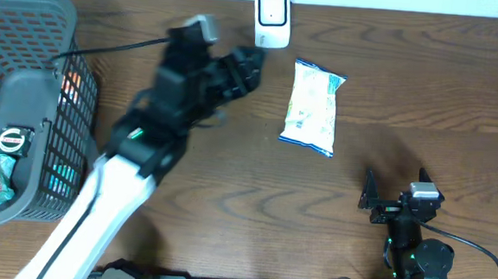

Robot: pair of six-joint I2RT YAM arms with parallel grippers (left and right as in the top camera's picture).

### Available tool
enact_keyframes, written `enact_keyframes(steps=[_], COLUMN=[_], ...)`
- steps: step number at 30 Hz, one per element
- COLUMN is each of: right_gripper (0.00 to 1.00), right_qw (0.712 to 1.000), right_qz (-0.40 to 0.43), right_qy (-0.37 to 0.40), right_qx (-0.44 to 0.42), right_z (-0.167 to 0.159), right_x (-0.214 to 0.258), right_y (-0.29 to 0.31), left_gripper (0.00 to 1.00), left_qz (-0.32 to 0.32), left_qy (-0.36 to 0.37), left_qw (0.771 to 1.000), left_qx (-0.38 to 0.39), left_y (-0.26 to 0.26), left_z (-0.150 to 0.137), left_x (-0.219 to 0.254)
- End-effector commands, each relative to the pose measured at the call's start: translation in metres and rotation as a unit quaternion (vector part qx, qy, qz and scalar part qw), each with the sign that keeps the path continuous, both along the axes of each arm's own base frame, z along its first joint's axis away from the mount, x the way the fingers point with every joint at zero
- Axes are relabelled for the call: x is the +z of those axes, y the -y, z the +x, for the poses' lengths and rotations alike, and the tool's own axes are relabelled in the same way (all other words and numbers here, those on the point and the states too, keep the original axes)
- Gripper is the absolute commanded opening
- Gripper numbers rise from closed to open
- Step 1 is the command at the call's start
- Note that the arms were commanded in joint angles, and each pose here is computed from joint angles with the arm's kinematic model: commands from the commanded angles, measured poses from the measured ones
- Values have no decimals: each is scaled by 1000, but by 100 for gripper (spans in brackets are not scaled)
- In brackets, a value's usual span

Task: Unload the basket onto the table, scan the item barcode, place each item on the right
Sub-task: 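Lift the snack bag out and place it on the table near the scanner, then return the left gripper to the basket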

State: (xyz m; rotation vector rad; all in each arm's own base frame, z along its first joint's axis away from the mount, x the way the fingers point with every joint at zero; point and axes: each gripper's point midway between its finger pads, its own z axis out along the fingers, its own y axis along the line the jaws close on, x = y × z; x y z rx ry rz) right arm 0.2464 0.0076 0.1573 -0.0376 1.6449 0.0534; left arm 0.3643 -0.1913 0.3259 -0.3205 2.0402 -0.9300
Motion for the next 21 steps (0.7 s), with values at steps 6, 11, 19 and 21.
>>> enact_keyframes(steps=[6, 11, 19, 21], right_gripper=[99, 99, 99, 99], right_qw=[1000, 1000, 1000, 1000], right_qz=[-7, -7, -7, -7], right_qy=[-1, -1, -1, -1], right_qx=[0, 0, 0, 0], right_z=[0, 0, 0, 0], right_x=[-1, -1, -1, -1], right_y=[0, 0, 0, 0], left_gripper=[68, 68, 98, 98], left_qz=[30, 128, 235, 255], left_qy=[176, 269, 262, 265], left_qw=[978, 905, 833, 824], left_qx=[104, 305, 428, 430], left_y=[-108, -208, -264, -266], left_z=[-72, -128, -160, -158], left_x=[112, 159, 167, 170])
